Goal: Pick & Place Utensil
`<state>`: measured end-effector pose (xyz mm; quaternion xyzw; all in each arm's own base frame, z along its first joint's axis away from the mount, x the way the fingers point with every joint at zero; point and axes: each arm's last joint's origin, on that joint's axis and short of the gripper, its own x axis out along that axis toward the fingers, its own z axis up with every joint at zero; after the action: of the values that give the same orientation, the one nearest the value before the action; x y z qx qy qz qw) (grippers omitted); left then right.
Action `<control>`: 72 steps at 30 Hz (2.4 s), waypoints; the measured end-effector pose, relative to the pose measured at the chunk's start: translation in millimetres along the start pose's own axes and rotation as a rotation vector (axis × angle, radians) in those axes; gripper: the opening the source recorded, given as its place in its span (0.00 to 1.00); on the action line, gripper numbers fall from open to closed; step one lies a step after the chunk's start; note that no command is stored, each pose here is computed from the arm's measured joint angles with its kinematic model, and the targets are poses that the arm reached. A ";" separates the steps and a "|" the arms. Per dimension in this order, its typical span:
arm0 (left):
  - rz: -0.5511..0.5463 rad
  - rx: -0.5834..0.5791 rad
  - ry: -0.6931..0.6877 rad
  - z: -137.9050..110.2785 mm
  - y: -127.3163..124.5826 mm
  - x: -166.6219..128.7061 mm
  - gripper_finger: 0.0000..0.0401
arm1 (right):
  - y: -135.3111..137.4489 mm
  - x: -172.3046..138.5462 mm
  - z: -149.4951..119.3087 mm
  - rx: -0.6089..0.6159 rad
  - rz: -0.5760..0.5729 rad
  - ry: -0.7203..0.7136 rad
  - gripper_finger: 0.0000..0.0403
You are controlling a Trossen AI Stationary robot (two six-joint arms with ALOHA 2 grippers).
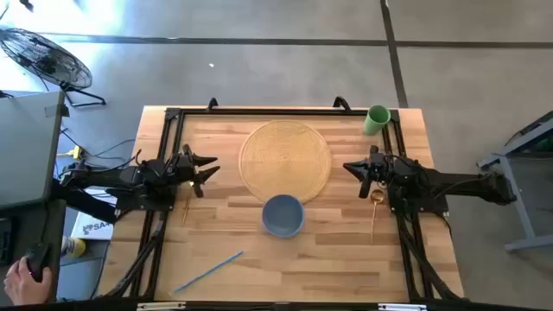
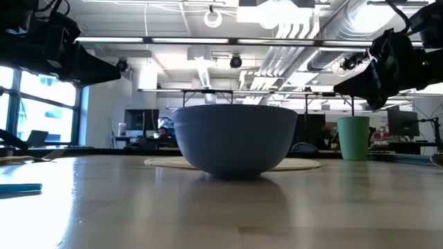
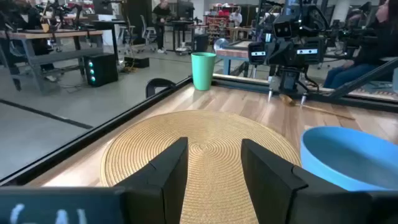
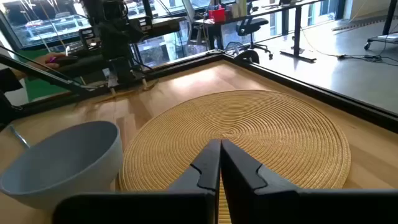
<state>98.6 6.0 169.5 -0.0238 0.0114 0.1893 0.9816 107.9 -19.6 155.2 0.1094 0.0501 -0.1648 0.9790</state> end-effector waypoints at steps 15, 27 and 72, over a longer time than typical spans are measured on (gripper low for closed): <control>0.000 0.000 0.000 -0.1 0.0 0.0 0.37 | 0.0 0.0 0.0 0.000 0.000 0.000 0.02; -0.001 0.000 0.000 -0.1 0.0 0.0 0.37 | 0.0 0.0 0.0 0.000 0.000 0.000 0.02; -0.478 -0.139 0.017 2.7 -28.0 27.0 0.37 | 0.0 0.0 0.0 0.000 0.000 0.000 0.01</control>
<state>134.1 -9.7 172.4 -0.0947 0.0007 -0.0480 0.9943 107.9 -19.6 155.3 0.1095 0.0499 -0.1647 0.9790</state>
